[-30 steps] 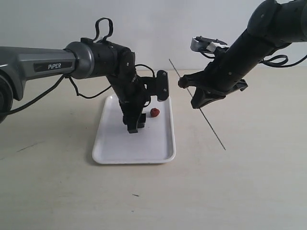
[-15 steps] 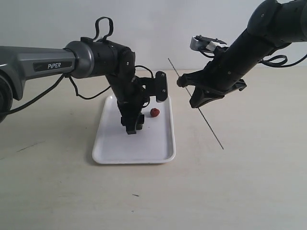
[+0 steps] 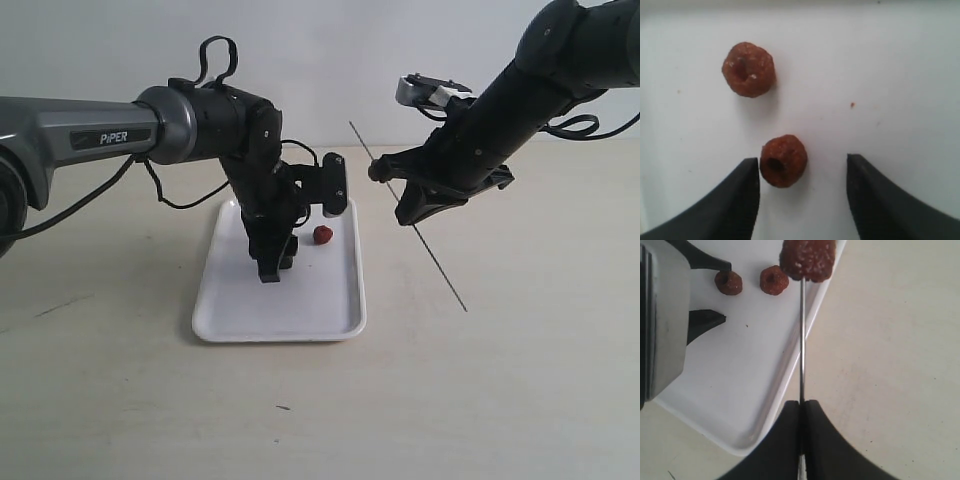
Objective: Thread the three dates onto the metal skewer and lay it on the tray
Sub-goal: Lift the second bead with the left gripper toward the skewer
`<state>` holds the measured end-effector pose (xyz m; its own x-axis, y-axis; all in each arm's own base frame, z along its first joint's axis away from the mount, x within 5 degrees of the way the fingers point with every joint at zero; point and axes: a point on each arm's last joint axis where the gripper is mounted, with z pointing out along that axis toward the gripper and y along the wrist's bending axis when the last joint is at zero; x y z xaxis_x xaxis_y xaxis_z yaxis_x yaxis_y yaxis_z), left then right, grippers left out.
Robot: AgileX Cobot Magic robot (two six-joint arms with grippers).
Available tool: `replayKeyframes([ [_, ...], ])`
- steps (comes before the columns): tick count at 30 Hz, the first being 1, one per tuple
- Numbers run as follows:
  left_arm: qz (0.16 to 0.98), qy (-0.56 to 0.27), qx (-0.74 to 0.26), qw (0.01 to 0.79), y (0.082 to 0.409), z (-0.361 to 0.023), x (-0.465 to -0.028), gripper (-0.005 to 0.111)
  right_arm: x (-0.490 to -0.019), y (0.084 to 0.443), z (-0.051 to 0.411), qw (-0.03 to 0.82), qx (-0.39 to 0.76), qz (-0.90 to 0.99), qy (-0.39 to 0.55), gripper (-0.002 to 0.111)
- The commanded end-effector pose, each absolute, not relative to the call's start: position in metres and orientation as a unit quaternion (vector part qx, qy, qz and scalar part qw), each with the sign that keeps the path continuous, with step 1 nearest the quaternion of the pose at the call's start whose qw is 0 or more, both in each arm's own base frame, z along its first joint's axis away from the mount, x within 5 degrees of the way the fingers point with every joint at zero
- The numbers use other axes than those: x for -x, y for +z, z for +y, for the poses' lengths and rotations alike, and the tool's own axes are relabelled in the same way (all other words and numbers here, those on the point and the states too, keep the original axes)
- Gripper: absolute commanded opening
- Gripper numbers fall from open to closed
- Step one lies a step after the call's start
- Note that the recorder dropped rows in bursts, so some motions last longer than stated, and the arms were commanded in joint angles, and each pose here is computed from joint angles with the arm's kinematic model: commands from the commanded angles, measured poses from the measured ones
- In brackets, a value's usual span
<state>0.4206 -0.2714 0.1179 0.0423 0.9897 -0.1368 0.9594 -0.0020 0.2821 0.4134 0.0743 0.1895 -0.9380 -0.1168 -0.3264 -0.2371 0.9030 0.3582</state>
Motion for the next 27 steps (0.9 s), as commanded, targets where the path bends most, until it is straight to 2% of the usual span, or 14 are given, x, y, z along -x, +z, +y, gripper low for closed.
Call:
replayKeyframes([
  [1,0.686,0.054,-0.709,0.158,0.1091,-0.2729,-0.4223,0.052,-0.4138,0.1891,0.0734,0.154,0.093,0.963,0.202,0.0],
  [11,0.688,0.053,-0.708,0.153,0.1088,-0.2724,-0.4216,0.051,-0.414,0.1893,0.0736,0.156,0.096,0.962,0.202,0.0],
  [16,0.69,0.051,-0.708,0.146,0.1084,-0.2717,-0.4206,0.028,-0.414,0.1893,0.0736,0.156,0.096,0.962,0.202,0.0],
  [18,0.69,0.051,-0.708,0.146,0.1084,-0.2717,-0.4206,0.023,-0.414,0.1893,0.0736,0.156,0.096,0.962,0.202,0.0],
  [27,0.698,0.049,-0.699,0.145,0.111,-0.2713,-0.4201,0.023,-0.414,0.1893,0.0736,0.156,0.096,0.962,0.202,0.0],
])
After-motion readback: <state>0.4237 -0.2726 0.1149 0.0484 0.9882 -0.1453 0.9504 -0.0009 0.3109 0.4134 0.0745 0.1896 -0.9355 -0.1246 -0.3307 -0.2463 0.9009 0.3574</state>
